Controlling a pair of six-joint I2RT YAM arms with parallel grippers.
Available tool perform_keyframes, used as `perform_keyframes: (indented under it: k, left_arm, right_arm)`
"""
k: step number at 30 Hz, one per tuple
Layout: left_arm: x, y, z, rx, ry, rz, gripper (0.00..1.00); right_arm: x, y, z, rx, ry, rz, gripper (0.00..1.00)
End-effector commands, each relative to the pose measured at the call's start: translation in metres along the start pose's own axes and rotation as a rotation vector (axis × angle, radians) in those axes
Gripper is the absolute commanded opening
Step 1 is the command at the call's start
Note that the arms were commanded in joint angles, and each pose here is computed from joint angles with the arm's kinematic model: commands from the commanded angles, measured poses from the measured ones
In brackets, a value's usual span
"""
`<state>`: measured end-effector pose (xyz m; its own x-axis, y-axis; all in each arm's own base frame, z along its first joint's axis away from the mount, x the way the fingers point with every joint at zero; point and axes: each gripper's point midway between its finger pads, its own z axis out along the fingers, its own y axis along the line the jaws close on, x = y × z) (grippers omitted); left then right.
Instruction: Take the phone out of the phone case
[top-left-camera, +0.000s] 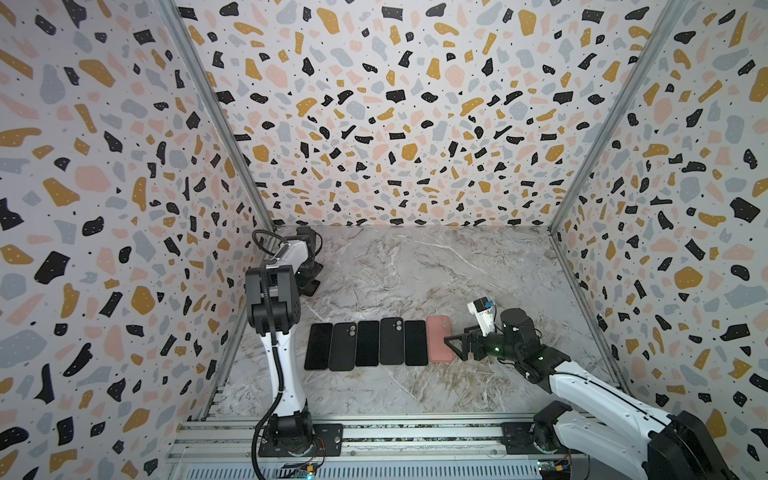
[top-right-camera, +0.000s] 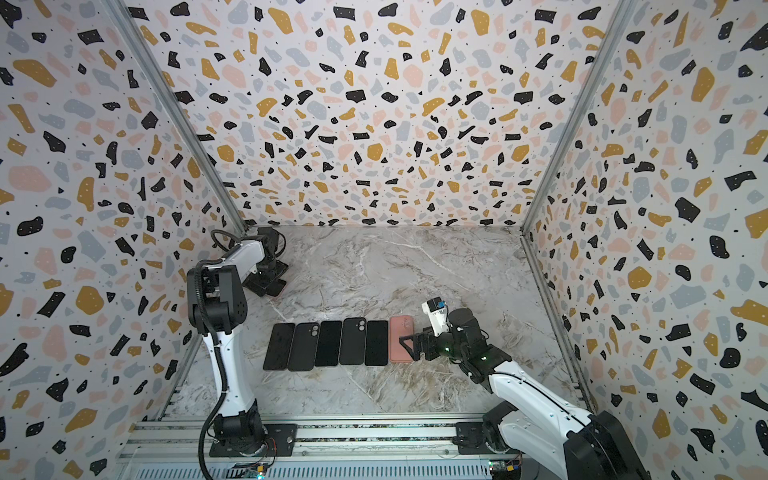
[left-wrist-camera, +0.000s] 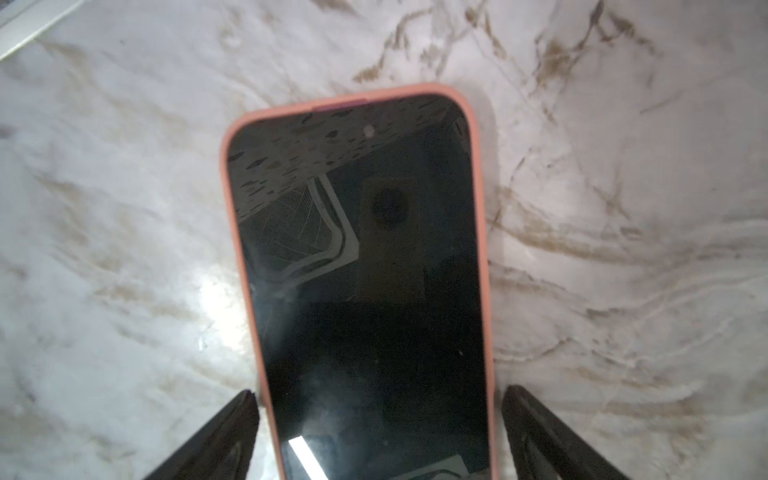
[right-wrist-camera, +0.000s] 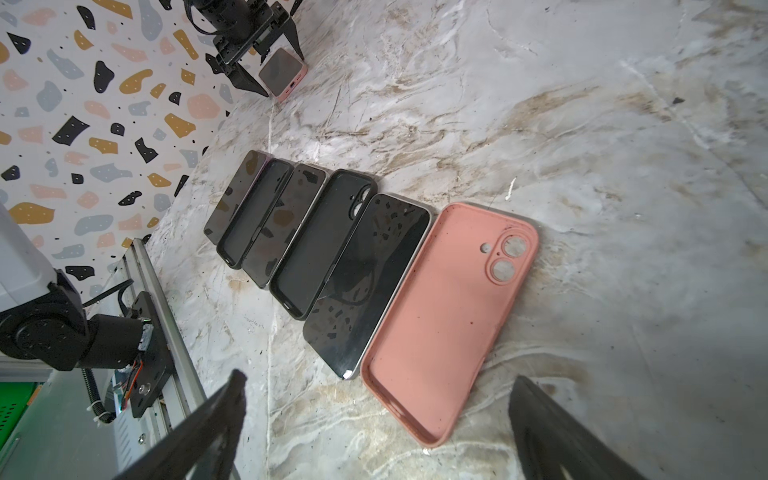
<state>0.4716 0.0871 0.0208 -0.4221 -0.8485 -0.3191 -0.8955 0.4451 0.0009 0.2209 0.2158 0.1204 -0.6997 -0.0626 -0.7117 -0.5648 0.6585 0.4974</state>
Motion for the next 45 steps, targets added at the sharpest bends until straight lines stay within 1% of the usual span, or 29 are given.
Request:
perform_keyframes:
  k: [1, 4, 6, 8, 12, 14, 15, 17, 20, 23, 30, 34, 40, 45]
  left_arm:
    - [0.010, 0.014, 0.017, -0.050, 0.048, 0.038, 0.89]
    - [0.014, 0.009, 0.019, -0.012, 0.070, 0.055, 0.80]
    - [0.017, 0.007, 0.019, 0.006, 0.081, 0.056, 0.78]
    - [0.019, 0.005, 0.019, 0.028, 0.085, 0.058, 0.74]
    - [0.023, 0.007, 0.016, 0.050, 0.095, 0.059, 0.73]
    - [0.025, 0.005, 0.012, 0.082, 0.100, 0.059, 0.69]
    - [0.027, 0.004, 0.010, 0.102, 0.106, 0.057, 0.66]
    - [0.035, -0.006, 0.006, 0.196, 0.131, 0.058, 0.58]
    - [0.044, -0.011, -0.002, 0.275, 0.156, 0.056, 0.53]
    - [0.052, -0.016, -0.015, 0.360, 0.171, 0.056, 0.50]
    - [0.073, -0.027, -0.052, 0.476, 0.163, 0.124, 0.49]
    - [0.099, -0.043, -0.080, 0.551, 0.160, 0.173, 0.49]
    - [0.144, -0.069, -0.121, 0.662, 0.170, 0.253, 0.49]
    - [0.183, -0.082, -0.146, 0.730, 0.182, 0.308, 0.47]
  right_arm:
    - [-0.002, -0.002, 0.000, 0.007, -0.013, -0.008, 0.99]
    - [-0.003, -0.002, 0.001, 0.008, -0.013, -0.002, 1.00]
    - [-0.005, -0.001, 0.001, 0.003, -0.016, -0.004, 1.00]
    - [-0.007, 0.000, 0.001, 0.003, -0.019, -0.004, 1.00]
    - [-0.010, 0.001, 0.001, 0.002, -0.026, -0.003, 1.00]
    - [-0.013, 0.000, 0.001, 0.003, -0.033, -0.003, 1.00]
    - [-0.014, 0.000, 0.002, 0.002, -0.034, -0.005, 1.00]
    - [-0.016, 0.002, 0.004, -0.008, -0.033, -0.002, 1.00]
    - [-0.021, 0.009, 0.009, -0.052, -0.032, 0.010, 1.00]
    - [-0.030, 0.014, 0.012, -0.084, -0.049, 0.014, 1.00]
    - [-0.047, 0.022, 0.025, -0.138, -0.051, 0.037, 1.00]
    - [-0.057, 0.032, 0.035, -0.206, -0.061, 0.051, 1.00]
    - [-0.074, 0.045, 0.054, -0.273, -0.073, 0.057, 0.99]
    - [-0.087, 0.050, 0.072, -0.311, -0.085, 0.087, 0.98]
